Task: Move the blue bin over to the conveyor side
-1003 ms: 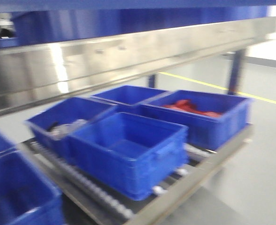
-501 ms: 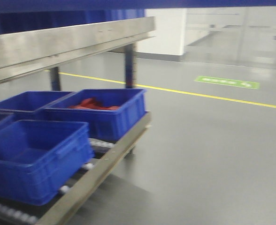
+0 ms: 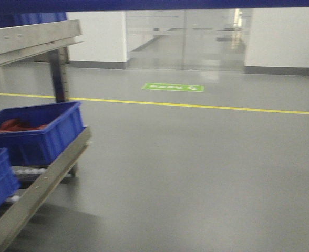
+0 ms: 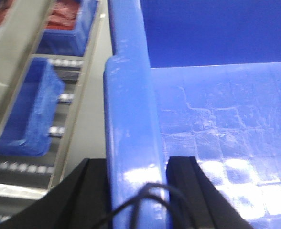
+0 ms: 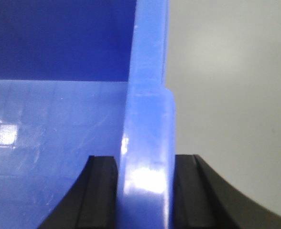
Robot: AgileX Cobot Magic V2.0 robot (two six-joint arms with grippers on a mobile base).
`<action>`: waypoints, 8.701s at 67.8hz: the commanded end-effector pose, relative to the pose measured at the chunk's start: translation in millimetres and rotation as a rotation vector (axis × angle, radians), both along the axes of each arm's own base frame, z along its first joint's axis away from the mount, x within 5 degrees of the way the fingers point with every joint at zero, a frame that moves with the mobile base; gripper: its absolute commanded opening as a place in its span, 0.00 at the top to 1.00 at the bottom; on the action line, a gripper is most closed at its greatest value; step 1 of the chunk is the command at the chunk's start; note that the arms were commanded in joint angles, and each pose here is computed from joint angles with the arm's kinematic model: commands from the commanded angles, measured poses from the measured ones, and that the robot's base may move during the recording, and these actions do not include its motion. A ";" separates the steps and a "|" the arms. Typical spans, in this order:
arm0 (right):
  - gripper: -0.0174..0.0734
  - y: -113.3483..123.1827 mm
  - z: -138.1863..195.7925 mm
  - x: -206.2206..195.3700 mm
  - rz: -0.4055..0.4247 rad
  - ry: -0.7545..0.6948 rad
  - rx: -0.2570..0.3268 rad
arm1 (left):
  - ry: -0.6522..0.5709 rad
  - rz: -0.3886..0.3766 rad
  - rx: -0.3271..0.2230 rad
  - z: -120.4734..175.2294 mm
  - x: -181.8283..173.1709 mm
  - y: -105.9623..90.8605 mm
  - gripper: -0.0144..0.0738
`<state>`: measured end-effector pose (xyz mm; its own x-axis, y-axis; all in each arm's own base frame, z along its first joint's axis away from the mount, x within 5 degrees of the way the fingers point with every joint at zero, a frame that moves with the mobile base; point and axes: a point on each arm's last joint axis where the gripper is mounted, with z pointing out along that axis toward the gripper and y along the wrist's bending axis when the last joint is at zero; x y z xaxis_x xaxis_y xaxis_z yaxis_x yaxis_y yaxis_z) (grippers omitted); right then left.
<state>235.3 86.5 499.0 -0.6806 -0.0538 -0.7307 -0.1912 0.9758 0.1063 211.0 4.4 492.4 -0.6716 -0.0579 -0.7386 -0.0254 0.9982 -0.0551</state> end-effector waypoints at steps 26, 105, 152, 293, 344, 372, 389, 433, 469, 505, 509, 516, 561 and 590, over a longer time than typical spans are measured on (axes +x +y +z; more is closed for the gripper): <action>0.90 -6.6 18.2 -4.2 -0.010 -0.140 0.000 | -0.121 -0.002 0.008 16.2 -6.3 0.1 0.85; 0.90 -6.6 18.2 -4.2 -0.010 -0.140 0.000 | -0.121 -0.002 0.008 16.2 -6.3 0.1 0.85; 0.90 -6.6 18.2 -4.2 -0.010 -0.140 0.000 | -0.121 -0.002 0.008 16.2 -6.3 0.1 0.85; 0.90 -6.7 18.4 -4.5 -0.010 -0.141 0.000 | -0.121 0.005 0.020 16.3 -6.3 1.3 0.85; 0.90 -6.7 18.4 -4.5 -0.010 -0.141 0.000 | -0.188 0.008 0.022 21.4 -2.9 1.5 0.85; 0.90 -6.7 18.4 -4.5 -0.010 -0.141 0.000 | -0.188 0.008 0.022 21.4 -2.9 1.5 0.85; 0.90 -6.7 18.4 -4.5 -0.010 -0.141 0.000 | -0.188 0.008 0.022 21.4 -2.9 1.5 0.85; 0.90 -6.7 18.4 -4.5 -0.010 -0.141 0.000 | -0.188 0.008 0.022 21.4 -2.9 1.5 0.85; 0.90 -6.7 18.4 -4.5 -0.010 -0.141 0.000 | -0.190 0.008 0.022 21.5 -2.8 1.6 0.85; 0.89 12.0 -18.5 43.7 -0.006 -0.014 -0.050 | 0.033 -0.012 -0.007 -21.4 54.0 1.6 0.85; 0.89 15.8 -30.7 57.4 -0.011 0.021 -0.071 | 0.066 -0.012 -0.009 -30.4 64.9 2.1 0.85; 0.89 24.8 -57.0 84.7 -0.014 0.081 -0.112 | 0.126 -0.012 -0.012 -47.6 84.7 3.0 0.85; 0.59 44.2 -131.1 148.8 -0.010 0.175 -0.225 | 0.355 -0.009 -0.020 -123.9 150.5 6.3 0.40; 0.19 30.2 -91.3 116.9 -0.031 0.134 -0.218 | 0.246 -0.016 -0.030 -82.9 117.7 3.3 0.19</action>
